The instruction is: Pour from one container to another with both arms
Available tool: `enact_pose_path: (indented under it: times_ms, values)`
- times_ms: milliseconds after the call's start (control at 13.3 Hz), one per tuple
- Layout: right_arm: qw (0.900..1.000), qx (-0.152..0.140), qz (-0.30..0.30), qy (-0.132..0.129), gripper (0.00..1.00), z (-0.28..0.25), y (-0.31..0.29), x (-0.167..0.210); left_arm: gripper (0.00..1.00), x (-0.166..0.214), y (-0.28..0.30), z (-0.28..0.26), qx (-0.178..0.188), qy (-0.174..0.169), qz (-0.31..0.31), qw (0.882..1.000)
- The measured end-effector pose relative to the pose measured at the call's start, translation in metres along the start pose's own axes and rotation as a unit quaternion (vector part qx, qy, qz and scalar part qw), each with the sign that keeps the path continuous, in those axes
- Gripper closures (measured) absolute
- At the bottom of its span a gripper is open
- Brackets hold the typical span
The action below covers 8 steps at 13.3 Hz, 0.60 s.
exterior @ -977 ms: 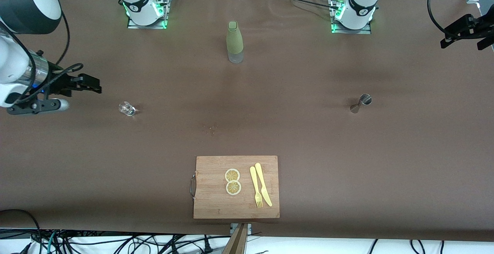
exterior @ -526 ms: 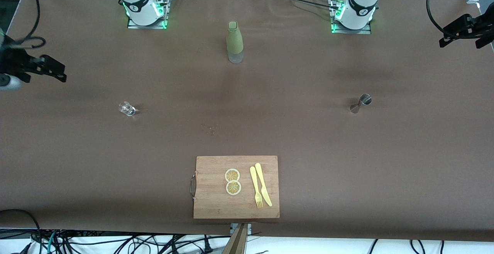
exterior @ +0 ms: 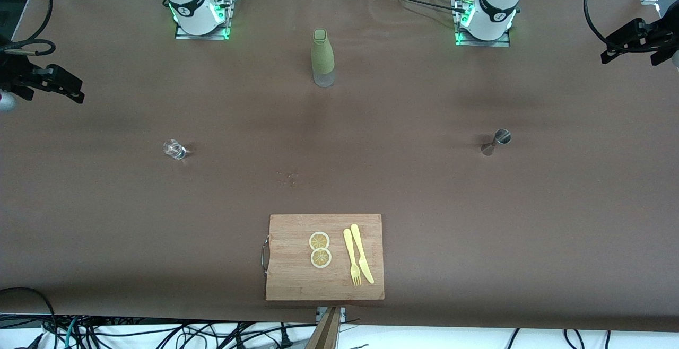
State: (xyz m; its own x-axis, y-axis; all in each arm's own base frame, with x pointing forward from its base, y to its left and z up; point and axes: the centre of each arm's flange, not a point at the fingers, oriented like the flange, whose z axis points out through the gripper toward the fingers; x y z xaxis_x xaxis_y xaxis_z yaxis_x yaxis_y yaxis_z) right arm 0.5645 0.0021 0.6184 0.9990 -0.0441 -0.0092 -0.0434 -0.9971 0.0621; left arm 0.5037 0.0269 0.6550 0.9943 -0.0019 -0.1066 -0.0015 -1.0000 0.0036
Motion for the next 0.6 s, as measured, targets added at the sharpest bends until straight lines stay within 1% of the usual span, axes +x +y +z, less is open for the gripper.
enact_pose_path:
  times_ms: [376,601]
  values:
    - [0.999,0.017,0.040,-0.004,0.00,0.002,-0.005,0.000,0.00,0.000,-0.004,0.000,0.000,-0.001,-0.004,1.000]
    - [0.999,0.018,0.042,-0.008,0.00,0.006,-0.006,0.002,0.00,-0.001,-0.013,0.000,-0.001,0.000,-0.012,1.000]
